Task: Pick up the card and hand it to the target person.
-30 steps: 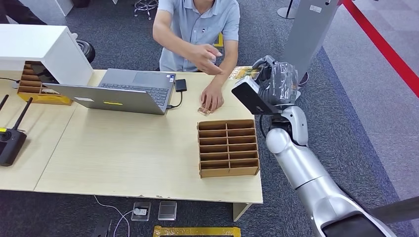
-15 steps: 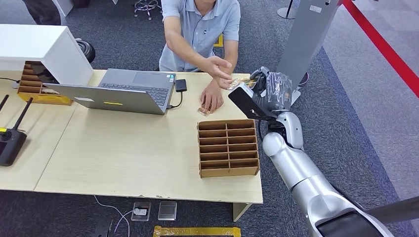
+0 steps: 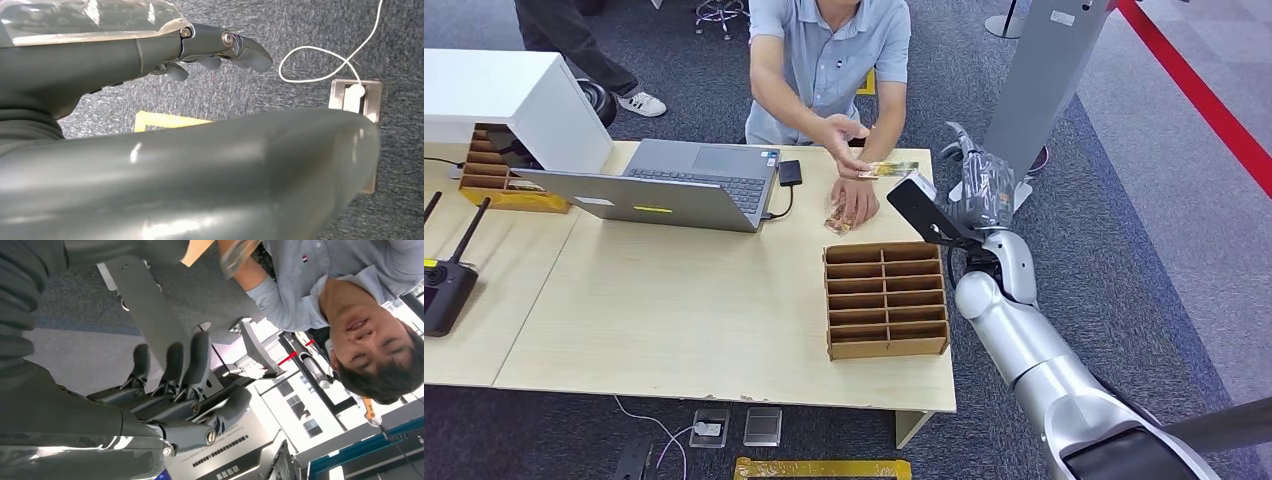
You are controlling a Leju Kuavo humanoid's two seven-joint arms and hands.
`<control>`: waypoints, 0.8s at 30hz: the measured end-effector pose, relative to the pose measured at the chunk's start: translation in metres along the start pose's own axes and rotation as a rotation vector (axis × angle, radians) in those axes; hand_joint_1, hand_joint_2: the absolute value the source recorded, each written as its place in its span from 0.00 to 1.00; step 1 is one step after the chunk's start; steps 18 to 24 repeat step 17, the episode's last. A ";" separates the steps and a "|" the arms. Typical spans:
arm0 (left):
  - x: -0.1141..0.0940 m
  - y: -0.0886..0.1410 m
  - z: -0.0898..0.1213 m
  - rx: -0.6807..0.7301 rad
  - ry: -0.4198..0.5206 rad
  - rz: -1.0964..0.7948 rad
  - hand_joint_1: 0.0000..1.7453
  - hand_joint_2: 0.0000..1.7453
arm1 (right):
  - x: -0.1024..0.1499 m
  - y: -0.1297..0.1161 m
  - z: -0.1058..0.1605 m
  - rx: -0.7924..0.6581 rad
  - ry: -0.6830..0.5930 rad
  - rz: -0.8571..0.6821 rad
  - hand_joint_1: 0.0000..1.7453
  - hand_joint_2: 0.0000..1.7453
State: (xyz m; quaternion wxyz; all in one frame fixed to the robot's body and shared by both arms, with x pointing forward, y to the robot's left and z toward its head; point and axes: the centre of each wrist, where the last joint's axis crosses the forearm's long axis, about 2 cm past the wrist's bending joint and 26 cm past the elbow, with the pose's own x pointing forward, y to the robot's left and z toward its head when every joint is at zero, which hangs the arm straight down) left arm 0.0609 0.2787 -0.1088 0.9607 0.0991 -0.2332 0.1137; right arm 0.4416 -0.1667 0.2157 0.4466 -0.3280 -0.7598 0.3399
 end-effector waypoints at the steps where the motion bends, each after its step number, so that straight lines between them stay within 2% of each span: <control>1: 0.000 0.000 0.000 0.001 0.002 0.000 0.00 0.00 | 0.000 0.000 0.000 0.001 0.000 0.000 0.00 1.00; 11: 0.000 0.000 0.000 0.017 0.012 0.010 0.00 0.00 | 0.000 0.002 0.001 0.011 0.005 -0.046 0.00 1.00; 13: 0.000 0.000 0.000 0.024 0.017 0.018 0.00 0.00 | -0.001 0.005 0.004 0.021 0.012 -0.089 0.00 1.00; 17: 0.000 0.000 0.000 0.035 0.024 0.034 0.00 0.00 | -0.003 0.014 0.016 0.071 0.048 -0.272 0.00 1.00; 24: 0.000 0.000 0.000 0.035 0.024 0.034 0.00 0.00 | -0.003 0.014 0.016 0.071 0.048 -0.272 0.00 1.00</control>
